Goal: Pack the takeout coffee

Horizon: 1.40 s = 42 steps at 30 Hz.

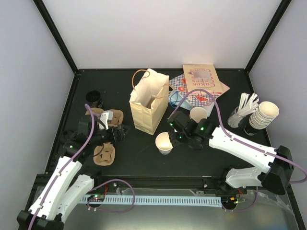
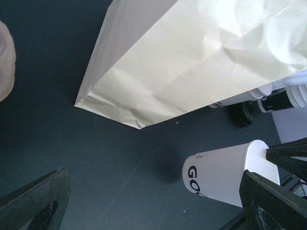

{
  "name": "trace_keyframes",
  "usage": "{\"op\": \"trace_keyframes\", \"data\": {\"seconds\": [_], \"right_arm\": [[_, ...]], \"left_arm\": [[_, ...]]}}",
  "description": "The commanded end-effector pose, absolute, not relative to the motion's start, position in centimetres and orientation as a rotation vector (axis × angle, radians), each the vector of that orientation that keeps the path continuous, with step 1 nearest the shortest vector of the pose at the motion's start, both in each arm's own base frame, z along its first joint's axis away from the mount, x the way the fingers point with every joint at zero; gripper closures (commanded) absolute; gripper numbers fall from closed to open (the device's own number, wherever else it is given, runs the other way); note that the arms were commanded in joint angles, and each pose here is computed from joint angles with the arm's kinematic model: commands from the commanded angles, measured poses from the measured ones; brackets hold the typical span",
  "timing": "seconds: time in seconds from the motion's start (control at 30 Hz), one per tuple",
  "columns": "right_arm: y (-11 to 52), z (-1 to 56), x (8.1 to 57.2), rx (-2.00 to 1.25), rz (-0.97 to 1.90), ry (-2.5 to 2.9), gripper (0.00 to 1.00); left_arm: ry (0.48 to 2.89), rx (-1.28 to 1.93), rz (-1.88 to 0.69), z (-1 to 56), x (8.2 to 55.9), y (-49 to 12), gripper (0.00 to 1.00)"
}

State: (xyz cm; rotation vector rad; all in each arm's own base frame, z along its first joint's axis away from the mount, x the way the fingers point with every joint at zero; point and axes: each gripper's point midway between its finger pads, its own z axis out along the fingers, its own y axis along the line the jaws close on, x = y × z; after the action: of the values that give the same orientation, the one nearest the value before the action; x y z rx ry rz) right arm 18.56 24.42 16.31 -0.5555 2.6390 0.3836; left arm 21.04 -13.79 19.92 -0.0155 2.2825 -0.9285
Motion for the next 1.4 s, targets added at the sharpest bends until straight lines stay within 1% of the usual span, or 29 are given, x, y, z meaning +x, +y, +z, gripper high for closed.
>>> {"op": "trace_keyframes", "data": {"seconds": [0.0, 0.2, 0.47, 0.63, 0.67, 0.7, 0.77, 0.87, 1.13, 1.17, 1.37], "right_arm": [[25.1, 15.6, 19.6, -0.493, 0.360, 2.603, 0.99], [25.0, 14.6, 19.7, -0.477, 0.340, 2.607, 0.96], [24.7, 12.9, 19.8, -0.464, 0.299, 2.625, 0.95], [24.2, 13.0, 20.0, -0.453, 0.265, 2.619, 0.88], [24.1, 13.2, 20.0, -0.452, 0.263, 2.614, 0.81], [24.0, 13.4, 20.1, -0.452, 0.266, 2.607, 0.78], [23.9, 13.8, 20.1, -0.445, 0.268, 2.595, 0.68], [23.4, 14.6, 20.2, -0.431, 0.263, 2.575, 0.62], [20.6, 18.0, 21.0, -0.346, 0.170, 2.478, 0.60], [20.1, 18.2, 20.9, -0.331, 0.168, 2.469, 0.59], [17.7, 17.6, 20.1, -0.234, 0.150, 2.465, 0.54]], "left_arm": [[2.299, -0.078, -0.887, 18.9, 21.1, -13.0, 0.01], [2.262, -0.097, -0.863, 19.4, 20.9, -12.5, 0.01], [2.196, -0.092, -0.902, 19.3, 20.7, -12.6, 0.01], [2.218, -0.097, -0.901, 18.7, 20.7, -12.7, 0.01], [2.222, -0.096, -0.896, 18.6, 20.7, -12.6, 0.01], [2.225, -0.096, -0.891, 18.6, 20.7, -12.6, 0.01], [2.224, -0.091, -0.883, 18.6, 20.7, -12.5, 0.01], [2.221, -0.086, -0.879, 18.6, 20.7, -12.5, 0.01], [2.228, -0.084, -0.864, 18.5, 20.8, -12.4, 0.01], [2.229, -0.084, -0.863, 18.5, 20.8, -12.4, 0.01], [2.231, -0.084, -0.847, 18.4, 21.1, -12.3, 0.01]]}}
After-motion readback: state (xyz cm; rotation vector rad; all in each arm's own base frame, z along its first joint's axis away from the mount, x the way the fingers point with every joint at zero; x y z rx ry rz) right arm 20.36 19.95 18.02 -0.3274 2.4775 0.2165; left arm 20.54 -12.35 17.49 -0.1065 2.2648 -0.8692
